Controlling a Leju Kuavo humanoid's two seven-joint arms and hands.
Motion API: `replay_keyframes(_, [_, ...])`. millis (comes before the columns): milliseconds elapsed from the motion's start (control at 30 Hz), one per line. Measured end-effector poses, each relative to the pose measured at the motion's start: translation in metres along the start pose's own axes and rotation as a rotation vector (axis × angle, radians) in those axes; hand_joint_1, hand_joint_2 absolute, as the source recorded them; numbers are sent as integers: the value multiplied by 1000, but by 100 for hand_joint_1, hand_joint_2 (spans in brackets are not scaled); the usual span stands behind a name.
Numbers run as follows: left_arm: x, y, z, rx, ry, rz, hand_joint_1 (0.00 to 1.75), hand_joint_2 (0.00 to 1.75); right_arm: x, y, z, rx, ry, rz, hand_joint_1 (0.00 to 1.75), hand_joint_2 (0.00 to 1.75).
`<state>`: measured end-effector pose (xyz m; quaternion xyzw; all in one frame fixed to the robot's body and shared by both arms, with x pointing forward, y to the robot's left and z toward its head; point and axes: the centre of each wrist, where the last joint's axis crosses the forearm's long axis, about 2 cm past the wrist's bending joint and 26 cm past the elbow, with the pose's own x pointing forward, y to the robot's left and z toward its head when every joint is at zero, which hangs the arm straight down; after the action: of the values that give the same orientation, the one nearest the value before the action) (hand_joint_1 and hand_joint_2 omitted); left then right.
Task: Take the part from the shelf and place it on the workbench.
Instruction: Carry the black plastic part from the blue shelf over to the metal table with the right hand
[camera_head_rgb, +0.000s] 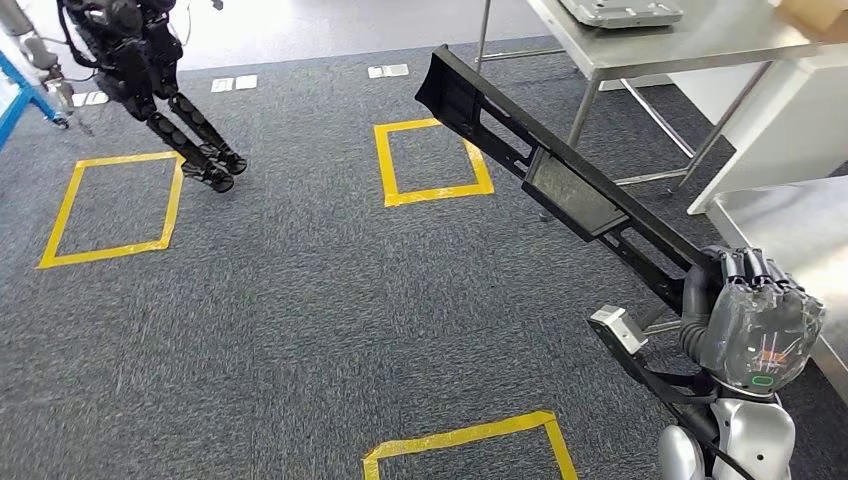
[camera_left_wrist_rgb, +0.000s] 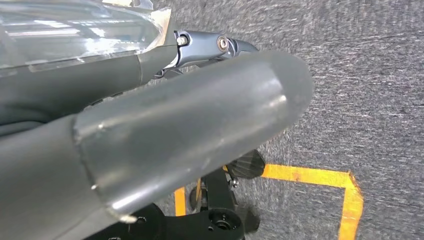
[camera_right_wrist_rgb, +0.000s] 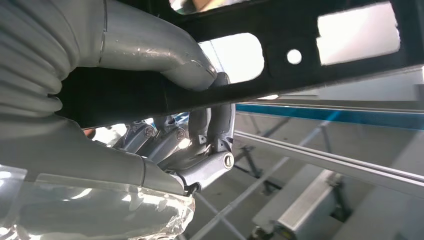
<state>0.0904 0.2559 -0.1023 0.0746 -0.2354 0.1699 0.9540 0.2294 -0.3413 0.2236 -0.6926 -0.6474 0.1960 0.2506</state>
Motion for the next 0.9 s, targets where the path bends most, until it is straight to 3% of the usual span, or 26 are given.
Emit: replay_keyframes(900, [-3, 7, 0, 54, 0, 97, 0, 0, 22, 21, -29, -17, -5, -57, 175, 175])
